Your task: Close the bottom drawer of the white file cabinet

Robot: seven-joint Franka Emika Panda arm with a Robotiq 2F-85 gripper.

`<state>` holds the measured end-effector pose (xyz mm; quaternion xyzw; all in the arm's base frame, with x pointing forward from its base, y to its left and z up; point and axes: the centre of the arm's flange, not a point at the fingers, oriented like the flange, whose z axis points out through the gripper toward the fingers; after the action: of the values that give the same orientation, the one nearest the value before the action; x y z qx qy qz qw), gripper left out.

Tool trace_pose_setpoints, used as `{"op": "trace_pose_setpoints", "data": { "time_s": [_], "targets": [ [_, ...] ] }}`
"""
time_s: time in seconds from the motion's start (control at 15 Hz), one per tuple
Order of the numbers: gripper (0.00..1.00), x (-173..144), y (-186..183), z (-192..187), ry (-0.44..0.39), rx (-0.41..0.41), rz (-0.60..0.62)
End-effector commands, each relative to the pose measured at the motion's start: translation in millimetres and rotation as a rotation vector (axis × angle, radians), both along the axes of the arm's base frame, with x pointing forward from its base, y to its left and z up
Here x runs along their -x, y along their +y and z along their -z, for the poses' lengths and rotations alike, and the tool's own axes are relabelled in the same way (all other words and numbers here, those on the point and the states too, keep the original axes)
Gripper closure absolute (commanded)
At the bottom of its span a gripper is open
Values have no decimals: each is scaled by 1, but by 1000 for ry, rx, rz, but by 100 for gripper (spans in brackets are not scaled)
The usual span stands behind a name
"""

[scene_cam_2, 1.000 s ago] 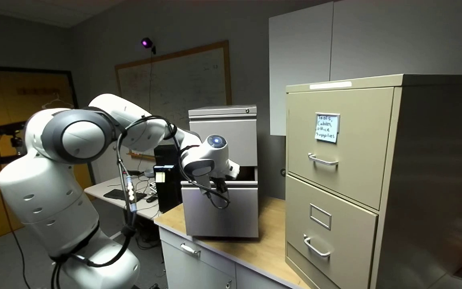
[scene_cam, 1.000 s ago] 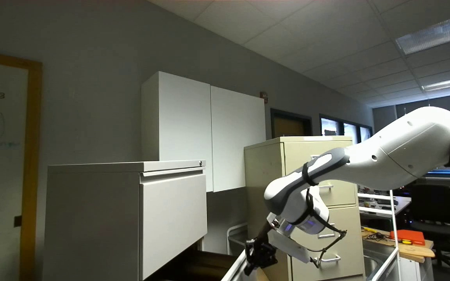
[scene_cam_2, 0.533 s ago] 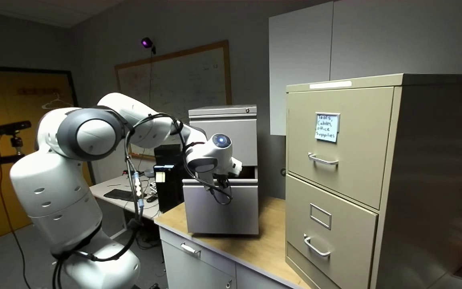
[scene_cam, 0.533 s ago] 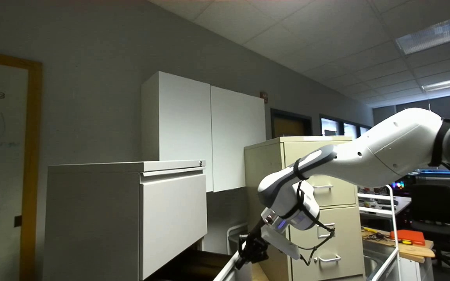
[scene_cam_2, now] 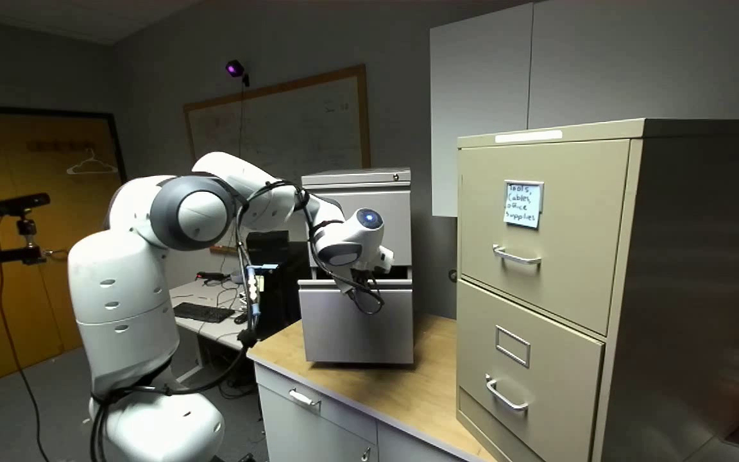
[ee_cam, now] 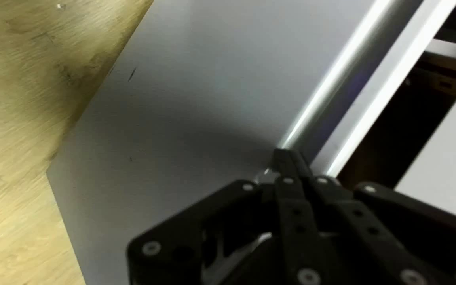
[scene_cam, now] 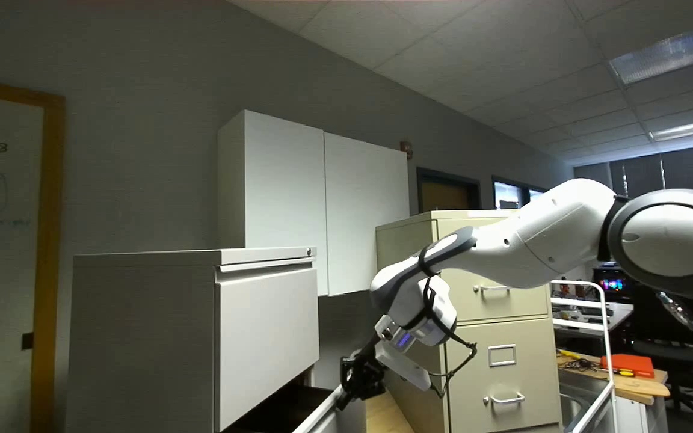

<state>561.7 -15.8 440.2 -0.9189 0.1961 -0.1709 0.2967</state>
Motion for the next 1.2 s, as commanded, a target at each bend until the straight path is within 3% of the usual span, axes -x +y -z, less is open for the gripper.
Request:
{"op": "trace_pose_setpoints", "data": {
  "time_s": [0.0,0.53,0.8,0.93,1.13],
  "targets": [
    [100,-65,6,-38,-42,-29,-44],
    [100,-136,15,-58,-45,-27,-157],
    [100,-171,7,-102,-137,-48,-153],
    [100,-181,3,-115,-167,-71,-156],
    [100,-176,-12,-110,-110,-51,-172]
  ]
}}
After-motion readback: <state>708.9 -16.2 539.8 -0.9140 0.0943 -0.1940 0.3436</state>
